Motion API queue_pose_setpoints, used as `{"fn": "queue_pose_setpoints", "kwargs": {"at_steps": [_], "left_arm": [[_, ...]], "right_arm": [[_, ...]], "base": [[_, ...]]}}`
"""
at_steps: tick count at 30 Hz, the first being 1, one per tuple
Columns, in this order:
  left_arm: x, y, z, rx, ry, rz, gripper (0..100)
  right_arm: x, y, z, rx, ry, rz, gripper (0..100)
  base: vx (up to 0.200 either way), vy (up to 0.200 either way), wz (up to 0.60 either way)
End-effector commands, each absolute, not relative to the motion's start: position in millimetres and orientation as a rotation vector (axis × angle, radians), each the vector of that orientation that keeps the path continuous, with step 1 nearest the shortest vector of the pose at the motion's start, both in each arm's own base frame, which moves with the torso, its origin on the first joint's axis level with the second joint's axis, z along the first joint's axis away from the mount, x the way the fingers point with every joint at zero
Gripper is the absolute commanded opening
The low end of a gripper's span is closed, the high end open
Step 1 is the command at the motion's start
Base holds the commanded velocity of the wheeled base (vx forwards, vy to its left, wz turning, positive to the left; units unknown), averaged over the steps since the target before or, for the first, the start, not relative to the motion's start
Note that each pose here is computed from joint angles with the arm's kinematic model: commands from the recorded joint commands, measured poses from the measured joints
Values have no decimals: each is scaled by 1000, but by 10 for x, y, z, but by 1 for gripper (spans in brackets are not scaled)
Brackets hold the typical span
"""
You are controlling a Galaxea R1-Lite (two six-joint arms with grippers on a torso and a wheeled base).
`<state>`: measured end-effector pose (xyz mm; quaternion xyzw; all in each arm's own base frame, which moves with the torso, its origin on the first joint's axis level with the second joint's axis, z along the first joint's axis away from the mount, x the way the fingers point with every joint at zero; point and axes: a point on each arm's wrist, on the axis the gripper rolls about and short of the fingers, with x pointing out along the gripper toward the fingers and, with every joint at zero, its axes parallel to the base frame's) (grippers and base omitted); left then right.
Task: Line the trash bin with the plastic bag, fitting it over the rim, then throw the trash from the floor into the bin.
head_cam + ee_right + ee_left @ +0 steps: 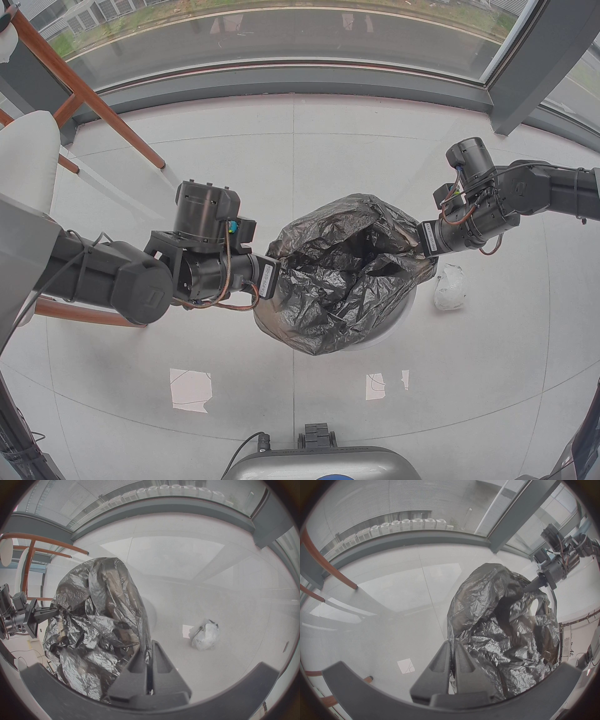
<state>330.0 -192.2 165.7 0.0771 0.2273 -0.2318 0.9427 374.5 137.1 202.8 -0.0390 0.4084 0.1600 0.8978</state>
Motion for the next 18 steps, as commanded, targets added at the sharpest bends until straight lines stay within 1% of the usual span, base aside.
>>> {"fn": "queue_pose_setpoints", "kwargs": {"at_steps": [1, 6, 14, 18], "left_arm": [[3254, -1937, 1527, 171, 504, -481, 0], [3243, -1917, 1476, 177, 520, -476, 0], [3225, -1919, 1509, 177, 512, -480, 0], [3185, -1895, 1593, 173, 493, -481, 0]], "right_arm": [[3750, 1396, 1908, -88, 884, 339, 0], [3755, 1379, 1809, -92, 916, 335, 0], [3715, 1375, 1884, -83, 901, 356, 0], [3657, 1354, 1922, -98, 899, 364, 0]], "base": [[0, 0, 0], [0, 0, 0], [0, 0, 0], [0, 0, 0]]}}
